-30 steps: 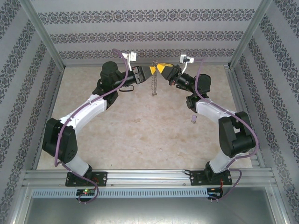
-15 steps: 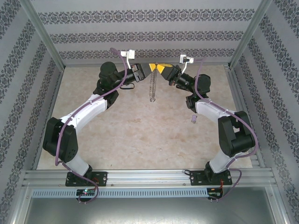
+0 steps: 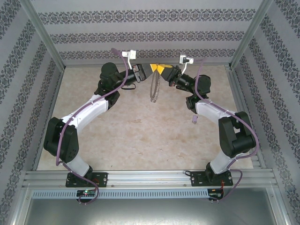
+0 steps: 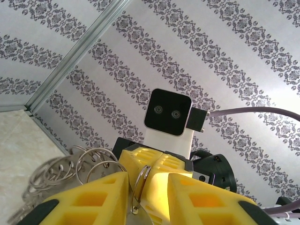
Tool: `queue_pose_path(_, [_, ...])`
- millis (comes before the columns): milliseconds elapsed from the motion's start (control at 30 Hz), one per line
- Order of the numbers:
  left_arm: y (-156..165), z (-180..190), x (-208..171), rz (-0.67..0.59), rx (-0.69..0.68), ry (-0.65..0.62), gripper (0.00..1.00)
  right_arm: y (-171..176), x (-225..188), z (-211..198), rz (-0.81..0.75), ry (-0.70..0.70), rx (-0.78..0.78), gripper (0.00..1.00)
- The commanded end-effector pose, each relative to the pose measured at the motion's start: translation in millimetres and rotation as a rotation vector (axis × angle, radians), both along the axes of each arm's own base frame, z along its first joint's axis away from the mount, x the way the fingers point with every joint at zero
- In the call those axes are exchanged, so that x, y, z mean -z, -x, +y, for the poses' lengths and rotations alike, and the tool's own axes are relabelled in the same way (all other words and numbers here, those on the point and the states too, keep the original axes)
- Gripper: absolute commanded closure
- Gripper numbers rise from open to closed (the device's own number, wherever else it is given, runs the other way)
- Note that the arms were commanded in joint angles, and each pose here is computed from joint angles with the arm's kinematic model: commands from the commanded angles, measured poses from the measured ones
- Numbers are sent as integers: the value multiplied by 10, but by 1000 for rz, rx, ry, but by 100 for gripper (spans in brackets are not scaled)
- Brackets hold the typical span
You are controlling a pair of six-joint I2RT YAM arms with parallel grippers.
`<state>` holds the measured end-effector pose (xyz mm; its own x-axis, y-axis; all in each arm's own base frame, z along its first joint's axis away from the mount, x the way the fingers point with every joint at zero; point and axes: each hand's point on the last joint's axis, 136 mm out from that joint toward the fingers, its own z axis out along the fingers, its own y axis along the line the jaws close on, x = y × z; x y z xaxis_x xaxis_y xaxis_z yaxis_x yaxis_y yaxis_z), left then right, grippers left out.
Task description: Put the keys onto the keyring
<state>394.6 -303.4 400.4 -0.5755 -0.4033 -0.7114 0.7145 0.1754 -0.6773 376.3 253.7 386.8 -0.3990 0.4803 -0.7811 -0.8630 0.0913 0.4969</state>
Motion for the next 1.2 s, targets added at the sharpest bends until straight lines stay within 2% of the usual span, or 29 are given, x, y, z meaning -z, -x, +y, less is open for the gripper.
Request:
queue_pose_path(0, [92,-70,-32,-38,42,21,74,84,-212,14,-91,-36,-9,100])
queue_pose_path(300, [108,-51,-37,-41,34,35,82,55,-202,13,-84,-40,-4,100])
queue_pose_path(533, [114,-45,-52,-47,32,38,99,42,-183,23,-78,-39,-7,100])
queue_pose_path(800, [111,-54,-16,-60,27,5,100,29,-160,23,-65,-37,-14,100])
queue_pose_path(833, [118,-60,-3,-65,29,-7,100,20,-159,11,-59,-39,-13,94])
queue_pose_path(867, [126,-66,2,-74,32,-25,100,4,-161,-7,-52,-43,-10,83])
queue_pose_path(933, [139,-74,43,-96,30,-80,100,-18,-154,-62,-33,-46,-6,67])
queue_pose_path(967, [147,-75,75,-112,29,-117,100,-26,-151,-103,-24,-47,-2,61])
queue_pose_path(1167, [219,-109,291,-210,75,-333,100,-11,-112,-320,26,-38,16,54])
